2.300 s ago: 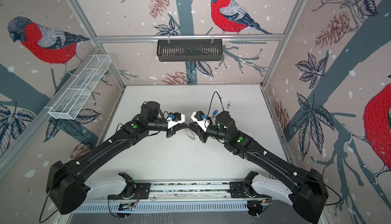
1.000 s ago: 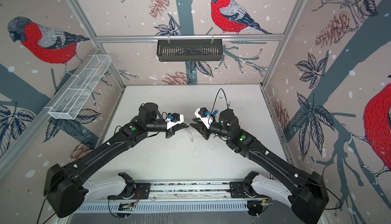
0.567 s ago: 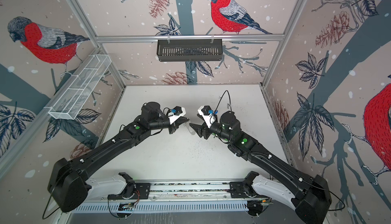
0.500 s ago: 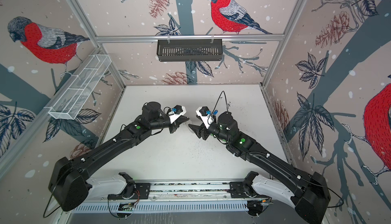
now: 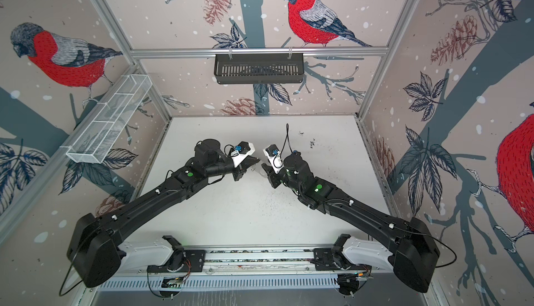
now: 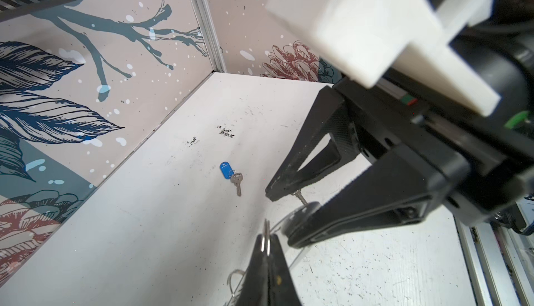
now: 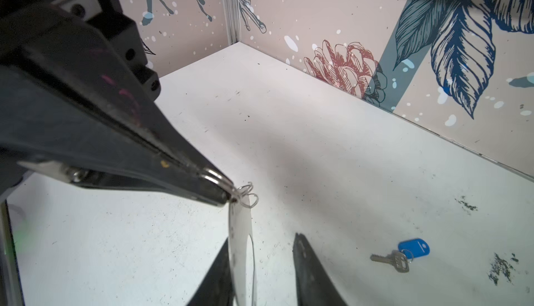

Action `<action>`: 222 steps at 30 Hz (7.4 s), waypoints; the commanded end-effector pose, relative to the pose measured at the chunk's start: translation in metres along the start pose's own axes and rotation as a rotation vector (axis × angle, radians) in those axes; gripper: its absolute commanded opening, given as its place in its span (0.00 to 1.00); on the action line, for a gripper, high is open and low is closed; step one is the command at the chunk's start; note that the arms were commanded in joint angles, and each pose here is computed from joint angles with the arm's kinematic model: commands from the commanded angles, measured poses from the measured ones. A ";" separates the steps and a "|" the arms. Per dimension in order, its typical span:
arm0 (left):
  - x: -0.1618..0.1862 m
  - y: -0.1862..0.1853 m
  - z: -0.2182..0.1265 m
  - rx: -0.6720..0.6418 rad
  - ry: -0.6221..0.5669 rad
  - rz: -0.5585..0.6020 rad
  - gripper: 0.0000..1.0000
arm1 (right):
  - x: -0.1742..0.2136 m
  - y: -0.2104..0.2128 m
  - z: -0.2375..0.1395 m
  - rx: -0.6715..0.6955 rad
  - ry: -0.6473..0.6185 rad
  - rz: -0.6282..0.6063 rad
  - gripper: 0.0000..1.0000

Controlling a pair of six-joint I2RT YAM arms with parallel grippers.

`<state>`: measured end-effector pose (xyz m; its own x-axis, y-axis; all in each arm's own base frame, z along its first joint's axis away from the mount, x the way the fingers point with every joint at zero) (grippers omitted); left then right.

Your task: Put the keys on the keyring

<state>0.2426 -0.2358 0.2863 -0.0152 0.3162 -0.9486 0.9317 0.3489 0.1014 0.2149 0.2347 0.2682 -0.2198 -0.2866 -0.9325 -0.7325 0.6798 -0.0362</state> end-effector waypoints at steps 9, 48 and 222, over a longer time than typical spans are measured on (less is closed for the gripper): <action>-0.004 -0.005 -0.004 -0.002 -0.040 0.035 0.00 | -0.016 -0.008 -0.011 -0.037 -0.092 0.040 0.04; -0.018 0.023 -0.005 -0.195 -0.246 -0.875 0.35 | -0.014 -0.031 -0.012 0.143 -0.281 0.100 0.00; -0.029 0.010 0.009 0.021 -0.221 -1.009 0.24 | -0.005 0.017 0.001 0.095 -0.309 -0.172 0.00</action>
<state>0.2540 -0.2486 0.3058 -0.7581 -0.2787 -0.5896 0.4927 0.3475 -0.7978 0.2106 0.2420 0.2652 0.0715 -0.2119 -0.9747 -0.6327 0.7458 -0.2086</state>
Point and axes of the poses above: each gripper's point midway between its finger pads, its own z axis out along the fingers, its own y axis along the line the jaws close on, x = y × z, the point moved 8 cm from there along -z, back along the fingers, and after that the axes turned 2 degrees about -z, right-handed, at the moved point
